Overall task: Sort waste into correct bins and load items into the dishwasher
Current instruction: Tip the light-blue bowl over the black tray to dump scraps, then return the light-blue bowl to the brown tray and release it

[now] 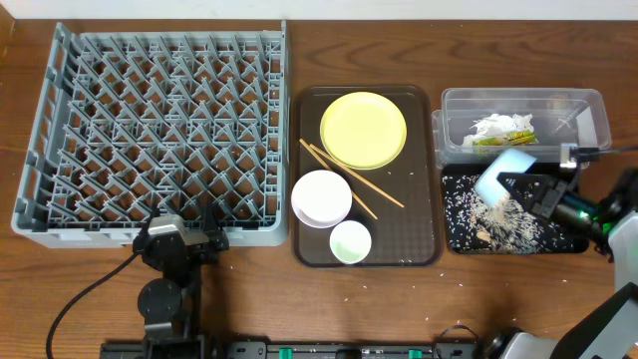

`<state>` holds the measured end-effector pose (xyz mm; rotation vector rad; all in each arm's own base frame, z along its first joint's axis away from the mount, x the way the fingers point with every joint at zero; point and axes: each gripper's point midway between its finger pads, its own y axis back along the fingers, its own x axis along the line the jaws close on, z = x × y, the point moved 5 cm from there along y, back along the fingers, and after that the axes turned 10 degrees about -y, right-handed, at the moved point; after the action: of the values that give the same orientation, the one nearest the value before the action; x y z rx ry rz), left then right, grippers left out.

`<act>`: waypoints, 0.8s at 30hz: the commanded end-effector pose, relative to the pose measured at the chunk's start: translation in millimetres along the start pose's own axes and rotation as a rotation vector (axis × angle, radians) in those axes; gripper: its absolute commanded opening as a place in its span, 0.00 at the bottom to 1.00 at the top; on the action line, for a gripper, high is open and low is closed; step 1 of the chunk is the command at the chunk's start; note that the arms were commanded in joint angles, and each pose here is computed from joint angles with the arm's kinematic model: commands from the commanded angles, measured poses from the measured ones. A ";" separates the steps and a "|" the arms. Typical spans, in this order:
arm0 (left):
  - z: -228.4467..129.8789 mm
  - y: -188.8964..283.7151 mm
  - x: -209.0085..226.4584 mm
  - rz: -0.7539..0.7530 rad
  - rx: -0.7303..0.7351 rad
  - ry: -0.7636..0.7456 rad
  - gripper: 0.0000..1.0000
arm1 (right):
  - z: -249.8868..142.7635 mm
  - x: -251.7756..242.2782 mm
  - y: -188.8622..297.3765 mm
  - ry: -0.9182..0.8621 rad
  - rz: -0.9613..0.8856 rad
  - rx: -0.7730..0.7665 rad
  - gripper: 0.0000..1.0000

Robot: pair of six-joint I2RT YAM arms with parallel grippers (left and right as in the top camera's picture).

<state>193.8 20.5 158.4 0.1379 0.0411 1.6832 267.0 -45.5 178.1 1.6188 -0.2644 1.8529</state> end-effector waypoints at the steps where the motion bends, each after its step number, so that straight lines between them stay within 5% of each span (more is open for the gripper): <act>1: -14.5 -1.1 1.2 0.013 0.049 -0.011 0.92 | 1.6 4.2 17.4 -0.005 0.120 -0.086 0.01; 18: -14.5 -1.1 1.2 0.013 0.049 -0.011 0.92 | 7.1 3.2 47.6 -0.072 0.215 -0.215 0.01; 24: -14.5 -1.1 1.2 0.013 0.049 -0.011 0.92 | 7.0 1.3 47.3 -0.246 0.217 -0.196 0.01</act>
<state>193.8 20.5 158.5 0.1376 0.0408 1.6832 246.8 -85.5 188.3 1.6381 -0.6518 1.7717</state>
